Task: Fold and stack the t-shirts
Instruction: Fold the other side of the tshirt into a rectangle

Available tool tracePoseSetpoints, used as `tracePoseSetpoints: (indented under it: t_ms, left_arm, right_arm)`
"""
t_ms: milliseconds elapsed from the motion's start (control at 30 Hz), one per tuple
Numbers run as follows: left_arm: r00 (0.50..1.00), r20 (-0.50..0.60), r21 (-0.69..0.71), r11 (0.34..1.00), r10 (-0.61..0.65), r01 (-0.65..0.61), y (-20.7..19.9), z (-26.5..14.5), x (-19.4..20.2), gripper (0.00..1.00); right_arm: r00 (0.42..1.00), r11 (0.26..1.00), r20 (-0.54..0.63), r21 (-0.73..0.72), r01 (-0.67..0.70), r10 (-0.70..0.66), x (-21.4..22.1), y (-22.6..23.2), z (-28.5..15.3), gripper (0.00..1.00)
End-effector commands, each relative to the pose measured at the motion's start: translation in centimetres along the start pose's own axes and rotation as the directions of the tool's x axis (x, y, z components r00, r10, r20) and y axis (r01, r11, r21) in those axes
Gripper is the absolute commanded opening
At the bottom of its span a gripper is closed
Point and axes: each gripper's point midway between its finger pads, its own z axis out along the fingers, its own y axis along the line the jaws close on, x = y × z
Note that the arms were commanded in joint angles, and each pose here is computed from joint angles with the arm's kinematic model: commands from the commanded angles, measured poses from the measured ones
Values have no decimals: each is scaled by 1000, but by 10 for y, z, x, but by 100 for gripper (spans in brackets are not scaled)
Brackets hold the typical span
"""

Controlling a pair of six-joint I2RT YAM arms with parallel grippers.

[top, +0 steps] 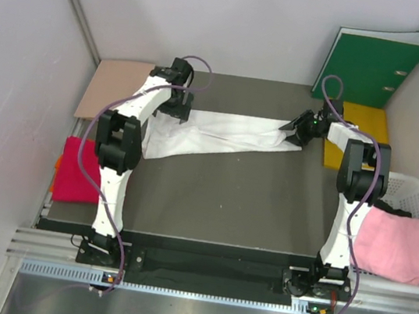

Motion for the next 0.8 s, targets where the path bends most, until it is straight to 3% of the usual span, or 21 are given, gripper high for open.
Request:
tracePoseSetpoints:
  t_ms: [0,67,200,300,333,467,567,767]
  left_arm:
    - [998,61,84,996,-33,28,-14,-9,-16,93]
    - [997,66,100,995,-34,27,-17,-6,-17,90]
    - [999,24,109,994,-28,26,-24,11,-7,68]
    - [999,-28,99,995,-27,29,-27,27,4,42]
    - [999,-37,86,996,-30,33,-26,30,6,27]
    - [996,-89,14,999,-28,29,-18,47,17,0]
    - [996,-74,-9,999,-40,39,-11,40,11,0]
    - [993,80,-41,995,-85,88,1,19,-28,0]
  right_arm:
    - [1000,999,23,-26,19,-19,-8,7,-20,47]
    - [1000,1000,25,-26,17,-17,-10,6,-21,47]
    - [1000,1000,22,-27,8,-7,-11,5,-19,47]
    - [1000,999,22,-33,4,-4,-14,7,-18,47]
    - [1000,999,17,-33,2,-2,-13,7,-17,47]
    - [1000,999,18,-36,0,1,-16,9,-16,47]
    - [1000,999,19,-37,-1,2,-17,9,-16,47]
    - [1000,999,16,-33,-3,3,-15,7,-16,47]
